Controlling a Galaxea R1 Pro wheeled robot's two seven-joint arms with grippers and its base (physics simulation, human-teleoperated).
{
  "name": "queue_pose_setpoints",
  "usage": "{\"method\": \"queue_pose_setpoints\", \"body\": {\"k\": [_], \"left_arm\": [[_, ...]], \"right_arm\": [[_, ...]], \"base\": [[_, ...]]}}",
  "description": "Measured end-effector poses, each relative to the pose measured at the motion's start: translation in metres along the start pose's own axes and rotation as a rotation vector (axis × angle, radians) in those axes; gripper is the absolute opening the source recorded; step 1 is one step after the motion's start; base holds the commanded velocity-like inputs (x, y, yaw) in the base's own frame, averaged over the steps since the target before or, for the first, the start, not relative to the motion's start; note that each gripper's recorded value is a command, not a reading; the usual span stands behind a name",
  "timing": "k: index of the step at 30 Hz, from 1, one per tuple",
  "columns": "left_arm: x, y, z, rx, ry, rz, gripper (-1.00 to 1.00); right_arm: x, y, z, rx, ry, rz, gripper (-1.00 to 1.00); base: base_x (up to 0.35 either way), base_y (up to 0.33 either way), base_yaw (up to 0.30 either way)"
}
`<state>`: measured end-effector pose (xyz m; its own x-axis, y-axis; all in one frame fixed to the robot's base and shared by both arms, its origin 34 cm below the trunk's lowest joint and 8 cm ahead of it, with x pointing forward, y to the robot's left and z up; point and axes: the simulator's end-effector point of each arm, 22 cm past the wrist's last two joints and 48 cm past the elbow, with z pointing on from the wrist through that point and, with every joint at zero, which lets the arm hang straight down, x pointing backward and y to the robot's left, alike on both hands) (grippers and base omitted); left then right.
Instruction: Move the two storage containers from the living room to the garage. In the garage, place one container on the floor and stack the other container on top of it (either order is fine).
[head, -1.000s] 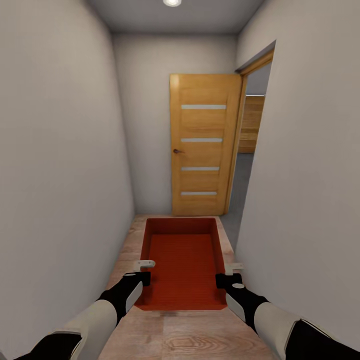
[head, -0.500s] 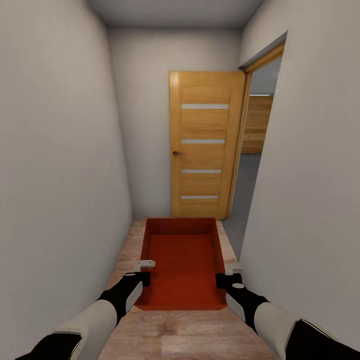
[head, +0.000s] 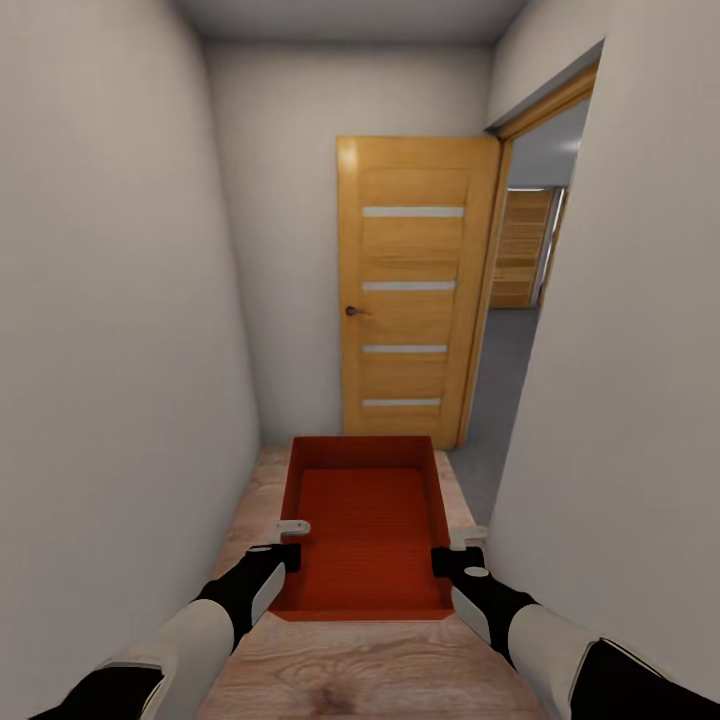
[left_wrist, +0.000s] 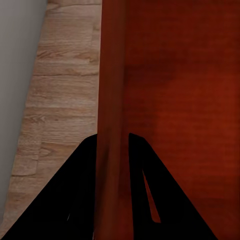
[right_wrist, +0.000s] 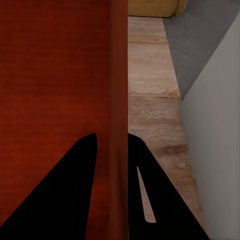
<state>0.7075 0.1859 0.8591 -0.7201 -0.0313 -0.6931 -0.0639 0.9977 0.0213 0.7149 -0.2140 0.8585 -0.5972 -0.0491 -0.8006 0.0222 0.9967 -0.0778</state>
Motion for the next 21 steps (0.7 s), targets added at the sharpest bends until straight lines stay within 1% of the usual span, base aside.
{"method": "queue_pose_setpoints", "body": {"k": [21], "left_arm": [[0.0001,0.0001,0.0000,0.000,0.000,0.000,-1.00]], "right_arm": [[0.0001,0.0001,0.0000,0.000,0.000,0.000,-1.00]], "base": [[0.323,0.000,0.000]]}}
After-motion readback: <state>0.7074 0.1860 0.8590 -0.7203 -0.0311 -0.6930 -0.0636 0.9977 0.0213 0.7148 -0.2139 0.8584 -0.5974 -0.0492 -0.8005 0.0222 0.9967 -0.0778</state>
